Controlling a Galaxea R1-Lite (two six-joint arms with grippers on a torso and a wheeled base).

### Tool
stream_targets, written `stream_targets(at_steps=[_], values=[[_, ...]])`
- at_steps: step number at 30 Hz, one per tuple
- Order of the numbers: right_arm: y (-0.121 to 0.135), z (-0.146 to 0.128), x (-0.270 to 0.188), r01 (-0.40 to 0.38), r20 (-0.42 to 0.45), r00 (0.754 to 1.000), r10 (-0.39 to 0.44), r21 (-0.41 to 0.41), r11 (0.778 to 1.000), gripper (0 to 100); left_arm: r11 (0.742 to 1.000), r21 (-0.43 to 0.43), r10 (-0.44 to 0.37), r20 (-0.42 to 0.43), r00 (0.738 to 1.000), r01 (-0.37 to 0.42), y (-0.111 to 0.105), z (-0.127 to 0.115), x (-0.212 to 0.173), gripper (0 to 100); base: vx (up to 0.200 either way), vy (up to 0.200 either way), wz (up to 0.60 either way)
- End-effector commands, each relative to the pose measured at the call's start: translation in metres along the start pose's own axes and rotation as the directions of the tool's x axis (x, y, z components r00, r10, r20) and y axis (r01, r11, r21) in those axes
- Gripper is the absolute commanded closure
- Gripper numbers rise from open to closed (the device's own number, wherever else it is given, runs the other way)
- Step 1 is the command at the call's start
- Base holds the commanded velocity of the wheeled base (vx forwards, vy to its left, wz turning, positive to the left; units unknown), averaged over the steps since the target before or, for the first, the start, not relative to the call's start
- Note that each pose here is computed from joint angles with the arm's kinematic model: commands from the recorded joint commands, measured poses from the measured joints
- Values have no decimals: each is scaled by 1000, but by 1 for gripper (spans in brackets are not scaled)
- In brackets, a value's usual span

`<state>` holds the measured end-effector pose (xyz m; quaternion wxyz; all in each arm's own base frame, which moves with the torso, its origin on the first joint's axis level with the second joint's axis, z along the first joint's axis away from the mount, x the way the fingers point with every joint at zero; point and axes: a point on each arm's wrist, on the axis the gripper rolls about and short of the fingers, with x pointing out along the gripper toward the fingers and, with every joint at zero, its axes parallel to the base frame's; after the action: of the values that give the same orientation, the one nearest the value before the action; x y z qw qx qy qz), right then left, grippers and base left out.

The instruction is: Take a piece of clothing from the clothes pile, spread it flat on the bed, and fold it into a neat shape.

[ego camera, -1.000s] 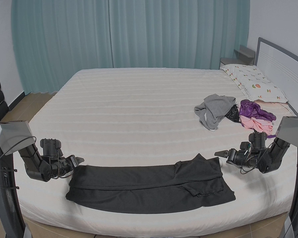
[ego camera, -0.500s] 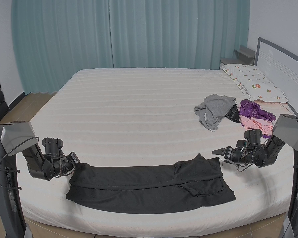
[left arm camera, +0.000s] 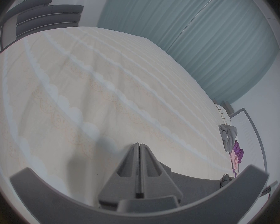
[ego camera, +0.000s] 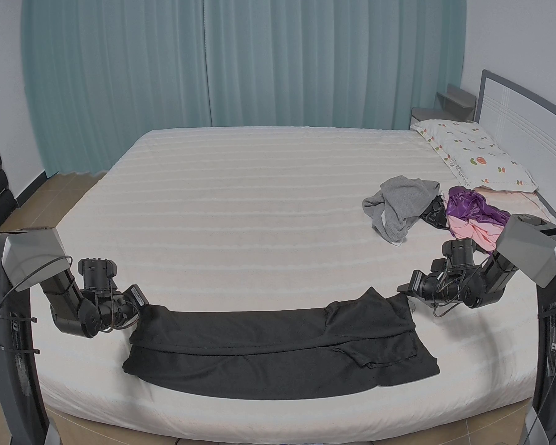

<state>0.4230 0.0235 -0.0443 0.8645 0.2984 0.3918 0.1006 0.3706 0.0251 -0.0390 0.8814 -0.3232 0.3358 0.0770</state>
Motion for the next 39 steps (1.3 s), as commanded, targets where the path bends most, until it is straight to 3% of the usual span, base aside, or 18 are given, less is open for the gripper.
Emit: stream_targets(at_steps=[1,12,13,15,16,20,26,32,39], values=[[-1,1,0,1,11,1000,-1,-2,1000,100,1000,-1,2,-2,1000,-2,1,0,0,100,0,0,0],[-3,9,-6,35,54,998,-36,2,999,100,1000,-7,0,0,1000,0,1,0,-1,100,0,0,0],[-3,8,-5,36,51,998,-36,1,999,100,1000,-14,0,0,1000,0,1,0,-1,0,0,0,0],[-2,5,-6,38,43,998,-38,0,999,100,1000,-25,-1,2,1000,2,0,1,-1,0,0,0,0],[-2,5,-6,38,43,998,-38,0,999,0,1000,-25,-1,2,1000,2,0,1,-1,0,0,0,0],[6,11,-23,16,57,998,-16,4,1000,0,999,-37,-4,6,1000,5,1,3,-3,0,0,0,0],[20,-1,-64,-18,35,999,17,25,1000,0,987,-163,-11,51,999,19,3,19,-30,0,0,0,0],[22,-37,-109,-31,66,998,25,84,996,0,982,-187,-4,-22,1000,0,8,-6,-68,0,0,0,0],[24,-64,-134,-73,110,992,55,165,984,0,980,-196,24,-83,996,-40,21,-33,-90,0,-200,0,0]])
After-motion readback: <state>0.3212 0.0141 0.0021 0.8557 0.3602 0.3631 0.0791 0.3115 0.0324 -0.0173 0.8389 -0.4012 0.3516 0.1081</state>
